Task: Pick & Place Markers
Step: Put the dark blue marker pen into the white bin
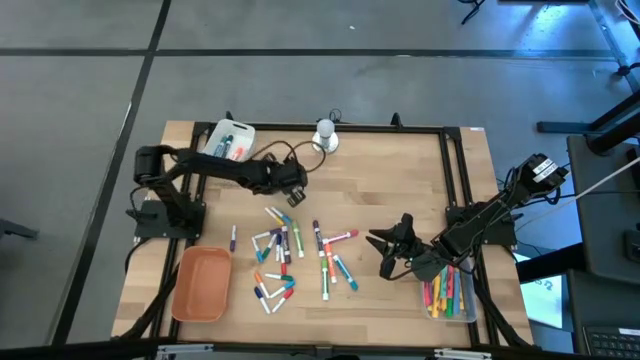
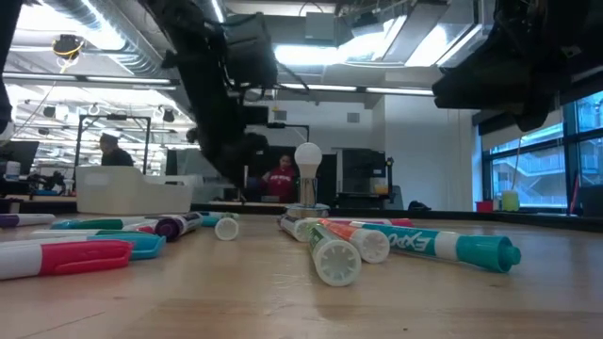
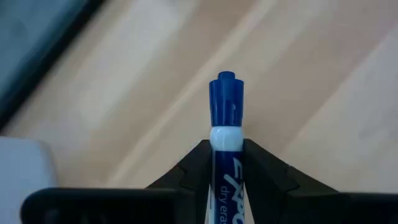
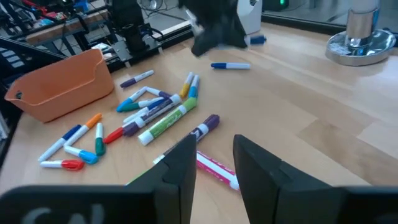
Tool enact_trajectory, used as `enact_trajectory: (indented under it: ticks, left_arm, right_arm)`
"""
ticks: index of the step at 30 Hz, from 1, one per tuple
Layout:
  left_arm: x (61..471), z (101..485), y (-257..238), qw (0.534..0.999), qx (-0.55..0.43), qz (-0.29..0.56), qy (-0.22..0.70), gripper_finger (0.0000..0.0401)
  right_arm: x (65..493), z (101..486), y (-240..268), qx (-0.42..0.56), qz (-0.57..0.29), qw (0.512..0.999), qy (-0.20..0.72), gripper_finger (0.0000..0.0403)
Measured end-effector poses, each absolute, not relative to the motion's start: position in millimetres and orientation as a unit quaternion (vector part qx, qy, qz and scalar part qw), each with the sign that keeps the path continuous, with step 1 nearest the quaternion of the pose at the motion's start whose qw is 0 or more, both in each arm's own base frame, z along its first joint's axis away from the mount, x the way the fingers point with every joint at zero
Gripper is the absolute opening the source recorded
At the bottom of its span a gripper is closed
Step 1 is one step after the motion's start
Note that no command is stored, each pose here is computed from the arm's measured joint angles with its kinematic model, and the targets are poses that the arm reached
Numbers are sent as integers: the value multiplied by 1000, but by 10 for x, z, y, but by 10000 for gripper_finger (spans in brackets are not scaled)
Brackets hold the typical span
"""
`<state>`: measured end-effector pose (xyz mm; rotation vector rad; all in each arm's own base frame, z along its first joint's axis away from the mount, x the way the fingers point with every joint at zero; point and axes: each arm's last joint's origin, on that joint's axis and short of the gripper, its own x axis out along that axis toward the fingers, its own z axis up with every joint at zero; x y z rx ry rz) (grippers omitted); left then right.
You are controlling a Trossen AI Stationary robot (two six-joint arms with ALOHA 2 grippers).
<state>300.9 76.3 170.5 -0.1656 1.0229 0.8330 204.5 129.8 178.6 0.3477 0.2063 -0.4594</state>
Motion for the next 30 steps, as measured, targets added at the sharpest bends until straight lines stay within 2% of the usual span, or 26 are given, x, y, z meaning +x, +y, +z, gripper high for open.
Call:
enact_trajectory:
  ticks: [6, 14, 21, 30]
  left_arm:
    - [2742, 2138, 968, 789, -71, 402, 458, 73]
    - [2245, 2549, 1345, 744, -63, 534, 398, 73]
    - [1883, 2323, 1661, 702, -121, 549, 437, 77]
    - [1539, 2026, 1767, 635, -160, 583, 480, 90]
  right_arm:
    - [2042, 1779, 1298, 170, -224, 954, 106, 107]
    - [2042, 1778, 1304, 177, -218, 954, 109, 107]
    - [2039, 1771, 1318, 191, -205, 953, 117, 107]
    - [2034, 1760, 1314, 195, -206, 951, 120, 107]
